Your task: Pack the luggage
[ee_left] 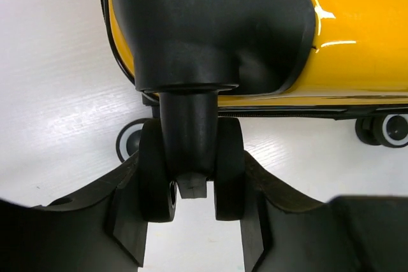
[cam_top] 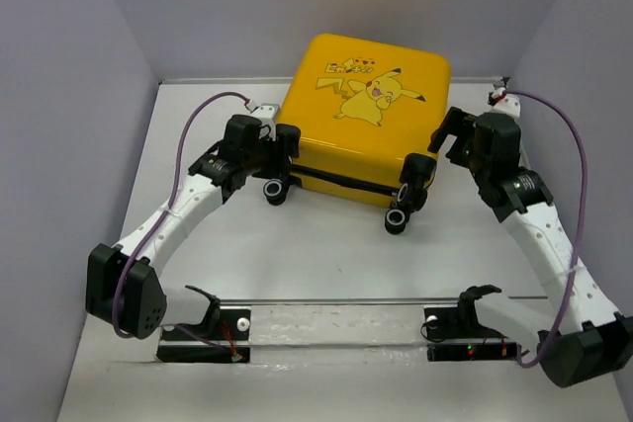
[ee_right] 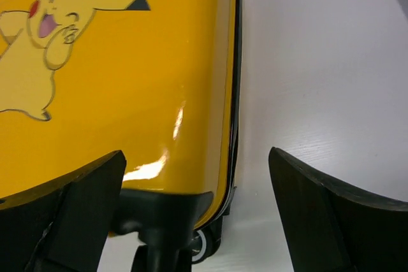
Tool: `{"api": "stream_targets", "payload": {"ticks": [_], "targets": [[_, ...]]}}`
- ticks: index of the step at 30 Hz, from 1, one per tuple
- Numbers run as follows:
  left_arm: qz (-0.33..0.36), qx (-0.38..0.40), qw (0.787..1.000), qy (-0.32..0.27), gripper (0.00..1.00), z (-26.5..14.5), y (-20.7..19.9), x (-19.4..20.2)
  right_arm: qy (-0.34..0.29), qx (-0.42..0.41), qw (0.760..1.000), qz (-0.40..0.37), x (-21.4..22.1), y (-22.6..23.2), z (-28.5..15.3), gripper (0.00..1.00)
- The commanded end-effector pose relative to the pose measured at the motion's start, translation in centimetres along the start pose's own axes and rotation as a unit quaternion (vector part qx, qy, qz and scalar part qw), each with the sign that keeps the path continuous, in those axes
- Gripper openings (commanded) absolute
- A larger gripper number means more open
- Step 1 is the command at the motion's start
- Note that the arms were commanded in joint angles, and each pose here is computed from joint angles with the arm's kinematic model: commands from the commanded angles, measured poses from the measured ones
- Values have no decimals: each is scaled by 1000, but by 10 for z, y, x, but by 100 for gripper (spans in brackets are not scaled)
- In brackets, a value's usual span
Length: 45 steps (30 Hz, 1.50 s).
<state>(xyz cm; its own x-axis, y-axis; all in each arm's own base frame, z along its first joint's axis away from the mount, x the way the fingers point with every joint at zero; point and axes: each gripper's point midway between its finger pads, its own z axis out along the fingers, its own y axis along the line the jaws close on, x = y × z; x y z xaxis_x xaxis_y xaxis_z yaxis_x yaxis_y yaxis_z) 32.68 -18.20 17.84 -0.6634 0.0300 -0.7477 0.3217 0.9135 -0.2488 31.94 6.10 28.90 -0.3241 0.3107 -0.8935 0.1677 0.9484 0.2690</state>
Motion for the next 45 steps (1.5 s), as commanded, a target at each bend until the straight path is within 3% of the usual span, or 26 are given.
{"api": "stream_targets", "payload": {"ticks": [1, 3, 5, 8, 15, 22, 26, 29, 34, 37, 40, 41, 44, 45], "targets": [[7, 5, 1000, -18, 22, 1, -4, -14, 33, -58, 997, 49, -9, -8, 45, 100], [5, -2, 1000, -15, 6, 3, 0, -11, 64, -91, 991, 71, 1, 0, 59, 100], [0, -2, 1000, -20, 6, 1, -1, -12, 88, -111, 987, 77, 12, 9, 78, 100], [-8, 25, 999, -29, 6, -7, -12, -11, 109, -211, 967, 88, 19, 44, 84, 96], [-27, 97, 994, -44, 6, -31, -42, 2, 229, -383, 893, 52, 66, 141, 94, 88], [-59, 211, 974, -54, 6, -57, -90, 14, 250, -478, 841, 37, 49, 218, 102, 91], [-83, 260, 958, -93, 6, -70, -107, 2, 210, -490, 845, 34, 13, 234, 107, 96], [-112, 274, 947, -121, 6, -79, -111, -10, 147, -499, 854, 8, -31, 239, 84, 99], [-155, 294, 930, -156, 6, -92, -117, -30, 26, -491, 870, -45, -90, 220, 12, 100], [-166, 301, 921, -183, 6, -101, -119, -44, -23, -483, 874, -52, -89, 200, -16, 100], [-174, 304, 912, -212, 6, -117, -118, -58, -55, -468, 881, -39, -59, 168, -44, 87], [-177, 303, 911, -217, 6, -120, -118, -61, -53, -466, 882, -34, -30, 151, -51, 67], [-177, 308, 904, -237, 6, -135, -120, -74, -46, -419, 907, 4, 32, 110, -42, 23], [-179, 307, 905, -234, 6, -134, -119, -72, -42, -417, 908, 5, 48, 103, -42, 19]]}}
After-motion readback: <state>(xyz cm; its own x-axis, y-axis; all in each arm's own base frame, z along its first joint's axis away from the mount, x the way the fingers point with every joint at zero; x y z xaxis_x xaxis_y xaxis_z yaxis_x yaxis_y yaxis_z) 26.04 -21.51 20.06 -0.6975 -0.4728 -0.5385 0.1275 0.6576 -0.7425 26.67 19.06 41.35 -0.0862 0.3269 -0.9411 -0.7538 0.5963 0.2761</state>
